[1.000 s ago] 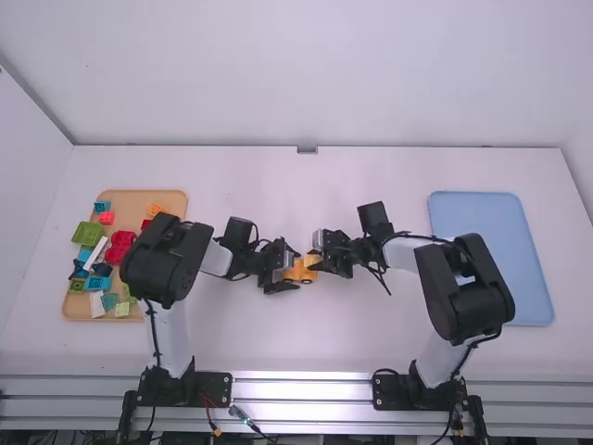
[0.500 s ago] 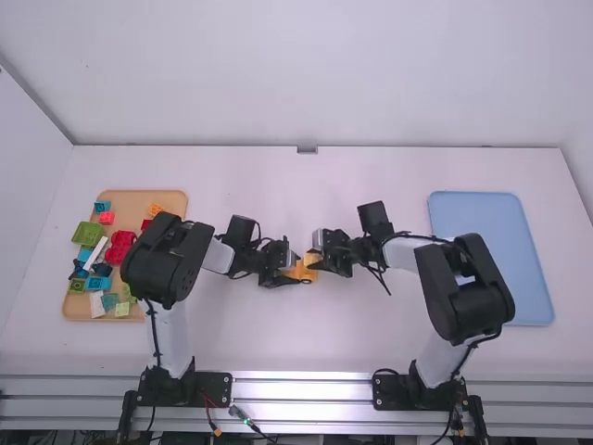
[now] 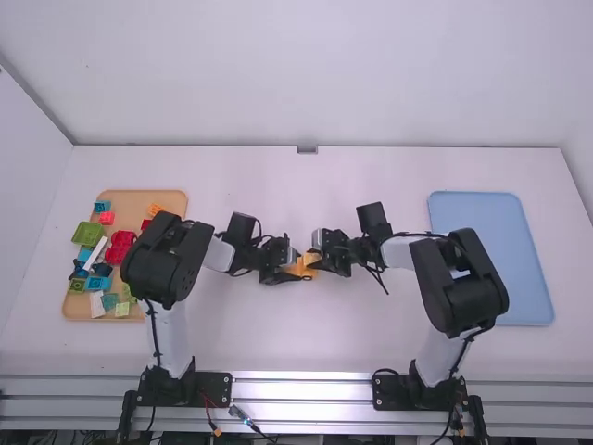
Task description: Assemble lego blocks to make yellow taxi
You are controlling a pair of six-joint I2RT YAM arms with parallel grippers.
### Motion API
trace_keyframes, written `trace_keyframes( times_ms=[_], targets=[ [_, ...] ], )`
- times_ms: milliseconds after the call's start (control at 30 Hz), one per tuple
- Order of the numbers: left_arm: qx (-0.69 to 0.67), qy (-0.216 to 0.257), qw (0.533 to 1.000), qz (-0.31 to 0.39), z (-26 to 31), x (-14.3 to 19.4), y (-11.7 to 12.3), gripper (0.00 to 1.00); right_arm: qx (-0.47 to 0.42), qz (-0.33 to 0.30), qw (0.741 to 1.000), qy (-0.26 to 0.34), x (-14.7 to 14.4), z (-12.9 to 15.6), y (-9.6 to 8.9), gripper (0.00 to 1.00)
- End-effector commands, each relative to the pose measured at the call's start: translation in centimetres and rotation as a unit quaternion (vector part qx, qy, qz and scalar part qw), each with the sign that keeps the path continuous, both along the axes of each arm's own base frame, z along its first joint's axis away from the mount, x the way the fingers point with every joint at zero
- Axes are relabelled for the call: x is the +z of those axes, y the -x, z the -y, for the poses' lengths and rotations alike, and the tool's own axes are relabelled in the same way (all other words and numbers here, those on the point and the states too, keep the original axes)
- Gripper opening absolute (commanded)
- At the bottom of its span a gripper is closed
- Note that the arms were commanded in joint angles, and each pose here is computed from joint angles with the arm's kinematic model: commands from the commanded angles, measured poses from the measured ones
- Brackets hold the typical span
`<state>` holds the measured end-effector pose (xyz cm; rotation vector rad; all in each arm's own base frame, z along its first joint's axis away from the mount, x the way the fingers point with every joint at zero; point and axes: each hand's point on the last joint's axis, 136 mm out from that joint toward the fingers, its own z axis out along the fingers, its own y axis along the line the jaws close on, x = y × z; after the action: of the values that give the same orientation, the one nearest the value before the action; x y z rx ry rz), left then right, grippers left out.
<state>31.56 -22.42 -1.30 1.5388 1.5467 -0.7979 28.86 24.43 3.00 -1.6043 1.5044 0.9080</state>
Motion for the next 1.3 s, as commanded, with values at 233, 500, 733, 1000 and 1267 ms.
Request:
trace_keyframes(
  times_ms=[233,500,733,1000,1267],
  targets=[
    [0.007,0.005,1.0,-0.007,0.2,0.1,-0.6,0.51,-0.009,-0.007,1.0,0.012,-0.8,0.3,0.0,0.01],
    [0.011,0.002,1.0,-0.012,0.2,-0.3,-0.6,0.5,-0.006,-0.004,1.0,0.008,-0.5,0.1,-0.2,0.0],
    [0.011,0.001,1.0,-0.017,0.2,-0.7,-0.5,0.51,-0.008,0.001,1.0,0.008,-0.4,0.1,-0.4,0.0],
    [0.01,0.002,1.0,-0.015,0.2,-0.7,-0.6,0.52,-0.011,0.002,1.0,0.012,-0.7,0.2,-0.6,0.0],
    [0.015,0.003,1.0,-0.021,0.2,-0.7,-0.6,0.52,0.003,-0.044,0.999,0.004,-1.6,-0.5,-1.1,0.0]
  ],
)
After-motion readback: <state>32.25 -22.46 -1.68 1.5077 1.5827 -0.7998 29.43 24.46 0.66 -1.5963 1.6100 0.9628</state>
